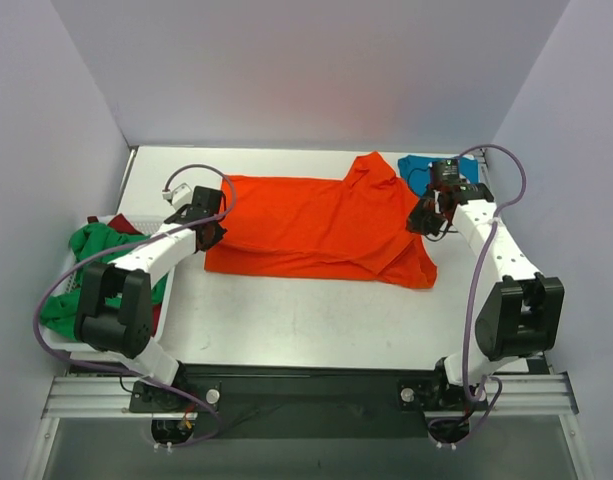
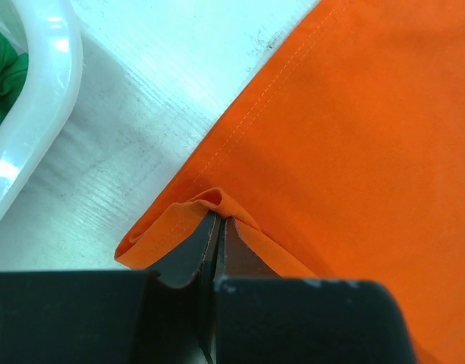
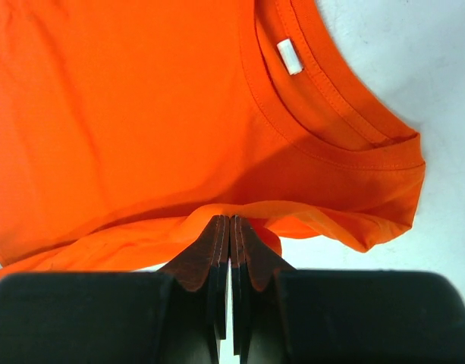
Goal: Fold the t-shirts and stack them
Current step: Fold the flattened tshirt in 1/3 of the way
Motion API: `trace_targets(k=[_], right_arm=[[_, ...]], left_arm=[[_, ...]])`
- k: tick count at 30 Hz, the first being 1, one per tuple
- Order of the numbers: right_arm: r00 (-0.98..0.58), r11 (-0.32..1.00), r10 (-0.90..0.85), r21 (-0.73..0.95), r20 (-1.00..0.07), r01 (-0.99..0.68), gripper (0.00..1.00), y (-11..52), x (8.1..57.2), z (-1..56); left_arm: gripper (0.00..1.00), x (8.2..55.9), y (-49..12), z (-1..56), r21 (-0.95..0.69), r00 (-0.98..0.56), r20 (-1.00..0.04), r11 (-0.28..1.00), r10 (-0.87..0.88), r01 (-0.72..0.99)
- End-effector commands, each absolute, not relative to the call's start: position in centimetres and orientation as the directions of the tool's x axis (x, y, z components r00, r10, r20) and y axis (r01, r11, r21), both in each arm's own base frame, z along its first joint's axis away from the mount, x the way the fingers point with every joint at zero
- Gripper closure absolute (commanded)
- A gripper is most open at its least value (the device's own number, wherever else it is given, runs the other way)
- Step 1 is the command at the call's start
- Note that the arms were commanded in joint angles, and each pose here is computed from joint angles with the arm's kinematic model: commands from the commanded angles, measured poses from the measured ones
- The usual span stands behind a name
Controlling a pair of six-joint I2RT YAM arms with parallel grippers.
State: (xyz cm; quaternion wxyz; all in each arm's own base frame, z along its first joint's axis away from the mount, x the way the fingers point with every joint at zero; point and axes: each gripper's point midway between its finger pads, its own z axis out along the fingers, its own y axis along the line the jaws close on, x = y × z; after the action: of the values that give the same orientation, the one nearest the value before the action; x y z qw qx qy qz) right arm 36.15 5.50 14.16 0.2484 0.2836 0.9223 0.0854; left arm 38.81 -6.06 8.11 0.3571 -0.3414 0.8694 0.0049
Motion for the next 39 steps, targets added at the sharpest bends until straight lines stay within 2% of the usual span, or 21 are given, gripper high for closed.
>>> trace_targets(k=[1,36,37,39], right_arm=[[-0.712,0.828,0.561,0.307,-0.423,0.47,1.0,5.1,37.2,15.0],[-0.734,0.81,0.585,0.304,-0.345,0.502,1.0,3.8,41.8,11.6],[-0.734,0.811,0.584,0.299,-0.347,0.504,1.0,3.6,41.9,11.4],[-0.744,0.819,0.572,0.285,-0.344,0.498,1.0,3.3,42.6,10.7]], left_arm=[[1.0,40.8,-6.0,9.7,-0.275,-0.474,-0.649,0.765,-0.595,-0.583],[1.0,45.4,-6.0,7.6,-0.298,-0.495,-0.625,0.771,-0.604,-0.563],[0.99,45.8,-6.4,7.6,-0.32,-0.495,-0.622,0.773,-0.607,-0.547],[0.82,46.1,-6.5,7.6,-0.339,-0.495,-0.621,0.777,-0.608,-0.53]])
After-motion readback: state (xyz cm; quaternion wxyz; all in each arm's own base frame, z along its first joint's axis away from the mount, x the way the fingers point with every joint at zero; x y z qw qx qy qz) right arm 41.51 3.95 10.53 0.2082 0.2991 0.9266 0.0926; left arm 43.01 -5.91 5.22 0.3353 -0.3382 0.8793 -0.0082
